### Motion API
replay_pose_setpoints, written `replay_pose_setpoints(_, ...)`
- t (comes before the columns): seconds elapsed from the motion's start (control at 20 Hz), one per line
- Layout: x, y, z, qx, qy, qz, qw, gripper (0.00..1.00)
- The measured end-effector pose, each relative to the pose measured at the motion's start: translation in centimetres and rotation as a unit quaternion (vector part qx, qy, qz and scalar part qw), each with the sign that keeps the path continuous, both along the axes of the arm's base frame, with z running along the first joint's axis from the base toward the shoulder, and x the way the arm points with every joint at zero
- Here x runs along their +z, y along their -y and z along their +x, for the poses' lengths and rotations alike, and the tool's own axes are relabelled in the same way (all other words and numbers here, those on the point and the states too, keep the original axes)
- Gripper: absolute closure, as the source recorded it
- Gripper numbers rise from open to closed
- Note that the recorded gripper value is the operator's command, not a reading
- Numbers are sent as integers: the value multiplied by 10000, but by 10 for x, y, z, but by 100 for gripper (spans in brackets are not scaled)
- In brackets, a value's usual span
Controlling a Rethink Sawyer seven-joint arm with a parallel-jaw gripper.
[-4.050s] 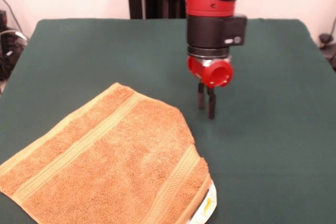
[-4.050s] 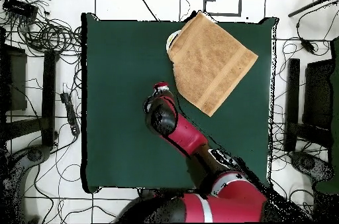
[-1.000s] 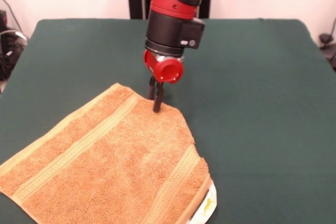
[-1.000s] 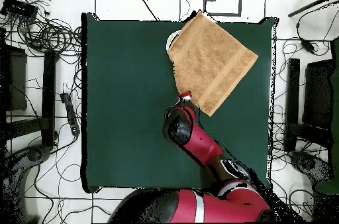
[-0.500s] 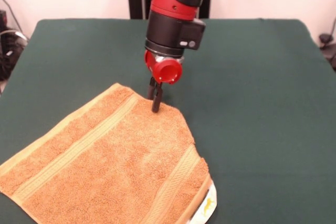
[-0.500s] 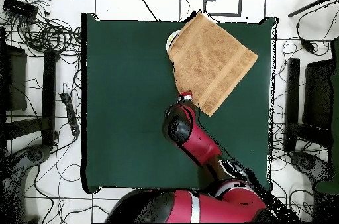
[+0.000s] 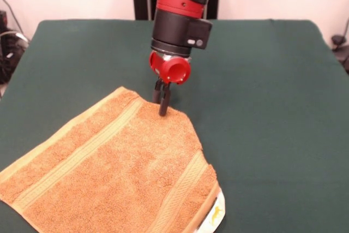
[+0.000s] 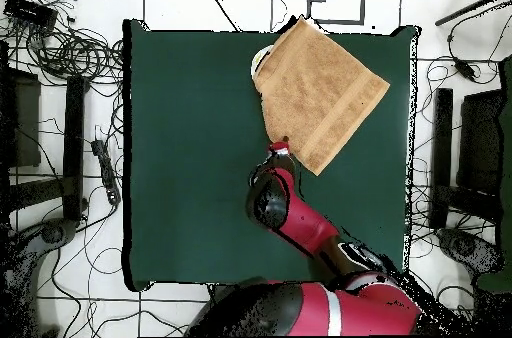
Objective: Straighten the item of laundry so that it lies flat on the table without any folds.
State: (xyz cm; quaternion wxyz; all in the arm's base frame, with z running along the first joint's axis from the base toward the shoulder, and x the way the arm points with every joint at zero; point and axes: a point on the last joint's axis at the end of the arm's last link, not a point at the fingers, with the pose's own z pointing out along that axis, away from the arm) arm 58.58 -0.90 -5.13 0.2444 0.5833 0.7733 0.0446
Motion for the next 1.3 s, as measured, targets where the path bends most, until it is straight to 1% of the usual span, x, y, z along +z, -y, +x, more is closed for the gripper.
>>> replay_pose_setpoints(0.15, -2, -1, -5, -9, 229, -18, 9997, 0)
replay_pose_setpoints(0.25, -3, -1, -9, -76, 425, -18, 9991, 0)
replay_pose_setpoints(0.5, -5, -2, -13, -166, 619, -42, 9979, 0)
replay_pose_setpoints(0.8, -6, -3, -14, -183, 691, -59, 9974, 0)
replay_pose_setpoints(1.3, -6, -1, -14, -181, 738, 22, 9971, 0)
